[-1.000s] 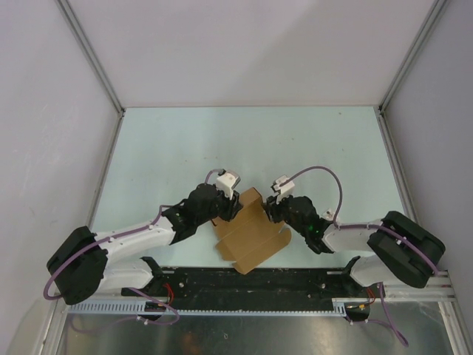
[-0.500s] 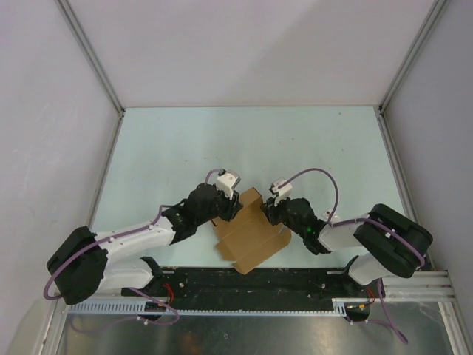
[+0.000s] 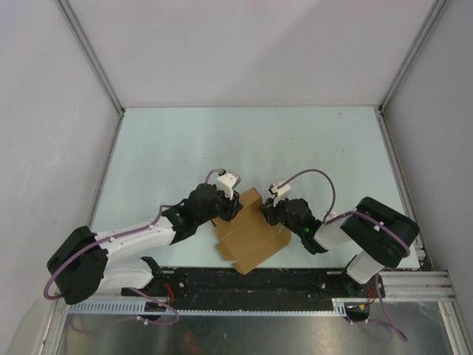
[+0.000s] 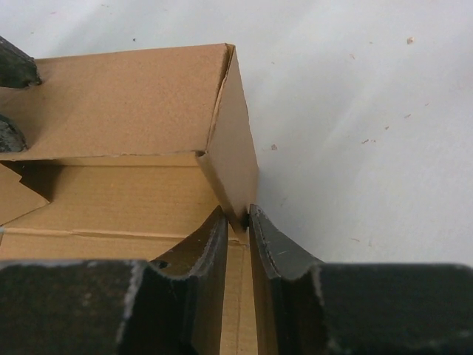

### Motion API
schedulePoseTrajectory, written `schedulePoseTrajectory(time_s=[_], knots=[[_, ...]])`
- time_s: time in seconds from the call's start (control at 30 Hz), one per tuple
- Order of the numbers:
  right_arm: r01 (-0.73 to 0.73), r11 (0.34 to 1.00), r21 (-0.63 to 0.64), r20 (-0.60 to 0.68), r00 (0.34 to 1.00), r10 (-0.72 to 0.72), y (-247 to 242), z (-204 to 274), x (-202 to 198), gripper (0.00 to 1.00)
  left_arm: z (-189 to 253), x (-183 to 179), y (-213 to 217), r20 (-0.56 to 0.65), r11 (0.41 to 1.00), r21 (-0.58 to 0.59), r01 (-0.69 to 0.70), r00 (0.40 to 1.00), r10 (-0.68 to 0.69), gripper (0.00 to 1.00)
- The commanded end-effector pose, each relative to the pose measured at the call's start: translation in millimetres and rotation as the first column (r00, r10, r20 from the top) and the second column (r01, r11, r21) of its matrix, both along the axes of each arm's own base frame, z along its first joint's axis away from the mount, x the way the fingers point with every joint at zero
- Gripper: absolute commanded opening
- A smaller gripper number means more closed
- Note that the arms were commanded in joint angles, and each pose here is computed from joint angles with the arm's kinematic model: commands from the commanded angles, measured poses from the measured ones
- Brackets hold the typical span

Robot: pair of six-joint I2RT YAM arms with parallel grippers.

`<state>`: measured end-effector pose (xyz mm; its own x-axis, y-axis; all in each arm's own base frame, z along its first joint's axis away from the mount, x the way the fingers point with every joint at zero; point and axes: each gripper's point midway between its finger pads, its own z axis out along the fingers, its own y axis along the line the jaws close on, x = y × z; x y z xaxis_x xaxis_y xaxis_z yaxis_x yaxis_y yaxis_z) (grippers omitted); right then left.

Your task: Fold the paper box

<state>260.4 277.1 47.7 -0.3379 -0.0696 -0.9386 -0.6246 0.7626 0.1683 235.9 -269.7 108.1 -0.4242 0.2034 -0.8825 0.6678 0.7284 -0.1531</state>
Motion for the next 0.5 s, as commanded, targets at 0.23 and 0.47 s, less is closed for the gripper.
schedulePoseTrajectory(time_s=[0.23, 0.47], knots=[[-0.053, 0.996, 0.070, -0.005, 0.999, 0.054, 19.1, 6.3, -8.2, 0.22, -16.5, -13.8, -6.4, -0.045, 0.995, 0.038, 0.088, 0.995, -0.086, 0.39], [-0.043, 0.997, 0.063, -0.002, 0.999, 0.043, 5.6, 39.3, -17.2, 0.36, -24.5, -14.2, -6.9, -0.057, 0.994, 0.060, 0.090, 0.995, -0.087, 0.38]])
